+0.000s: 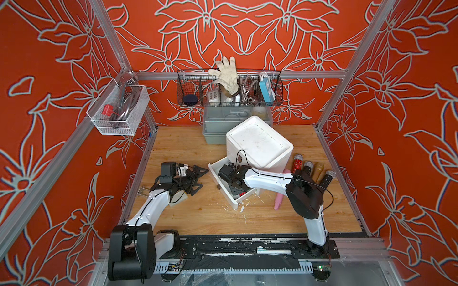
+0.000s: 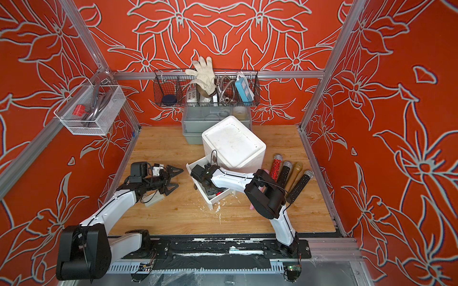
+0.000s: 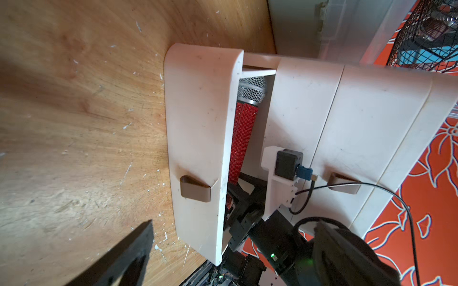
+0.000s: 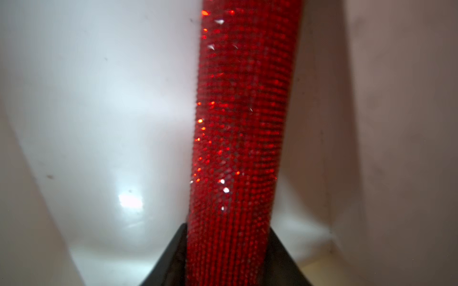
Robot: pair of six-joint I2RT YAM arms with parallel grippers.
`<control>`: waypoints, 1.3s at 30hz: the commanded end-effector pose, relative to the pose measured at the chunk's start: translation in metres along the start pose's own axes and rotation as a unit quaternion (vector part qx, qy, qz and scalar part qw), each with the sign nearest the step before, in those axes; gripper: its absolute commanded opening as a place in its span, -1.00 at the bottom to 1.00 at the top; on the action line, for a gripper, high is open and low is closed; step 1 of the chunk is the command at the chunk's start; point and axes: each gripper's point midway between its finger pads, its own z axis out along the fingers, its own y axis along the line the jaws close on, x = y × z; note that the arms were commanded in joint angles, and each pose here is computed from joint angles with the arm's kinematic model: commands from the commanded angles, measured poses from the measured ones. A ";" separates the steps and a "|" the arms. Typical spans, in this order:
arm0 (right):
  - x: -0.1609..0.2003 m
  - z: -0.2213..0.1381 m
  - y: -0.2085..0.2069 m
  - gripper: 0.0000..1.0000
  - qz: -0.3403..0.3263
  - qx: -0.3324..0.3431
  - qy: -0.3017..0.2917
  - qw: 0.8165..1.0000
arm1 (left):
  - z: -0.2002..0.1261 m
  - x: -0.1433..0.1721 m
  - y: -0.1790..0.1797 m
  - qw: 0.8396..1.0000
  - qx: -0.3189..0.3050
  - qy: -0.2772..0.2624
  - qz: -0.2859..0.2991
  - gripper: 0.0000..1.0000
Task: Take the microphone out of the drawer
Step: Pick up the microphone from the drawer.
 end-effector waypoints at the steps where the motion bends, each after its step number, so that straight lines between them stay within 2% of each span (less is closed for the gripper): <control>1: -0.005 0.004 0.000 -0.40 -0.022 0.002 -0.008 1.000 | -0.001 0.003 -0.003 1.000 0.009 0.003 0.010 1.00; 5: -0.016 -0.013 0.000 -0.61 -0.039 -0.010 -0.034 0.999 | 0.000 0.003 -0.001 1.000 0.008 0.002 0.008 1.00; 9: -0.025 -0.038 0.004 -0.73 -0.056 -0.040 -0.057 0.996 | 0.000 0.003 0.000 1.000 0.004 0.004 0.008 1.00; 23: -0.047 -0.131 0.012 -0.83 -0.068 -0.131 -0.134 0.980 | -0.009 -0.019 -0.034 0.999 -0.011 -0.010 0.034 1.00; 28: -0.047 -0.157 0.027 -0.85 -0.076 -0.178 -0.156 0.969 | -0.028 -0.038 -0.052 0.998 -0.021 -0.032 0.042 1.00; 32: -0.040 -0.164 0.060 -0.90 -0.095 -0.212 -0.160 0.959 | -0.066 -0.068 -0.055 0.994 -0.039 -0.103 0.022 1.00; 35: -0.031 -0.162 0.092 -0.91 -0.122 -0.227 -0.157 0.953 | -0.107 -0.094 -0.057 0.985 -0.046 -0.165 0.006 1.00; 39: -0.025 -0.145 0.118 -0.92 -0.137 -0.233 -0.149 0.951 | -0.127 -0.114 -0.062 0.981 -0.022 -0.192 -0.032 1.00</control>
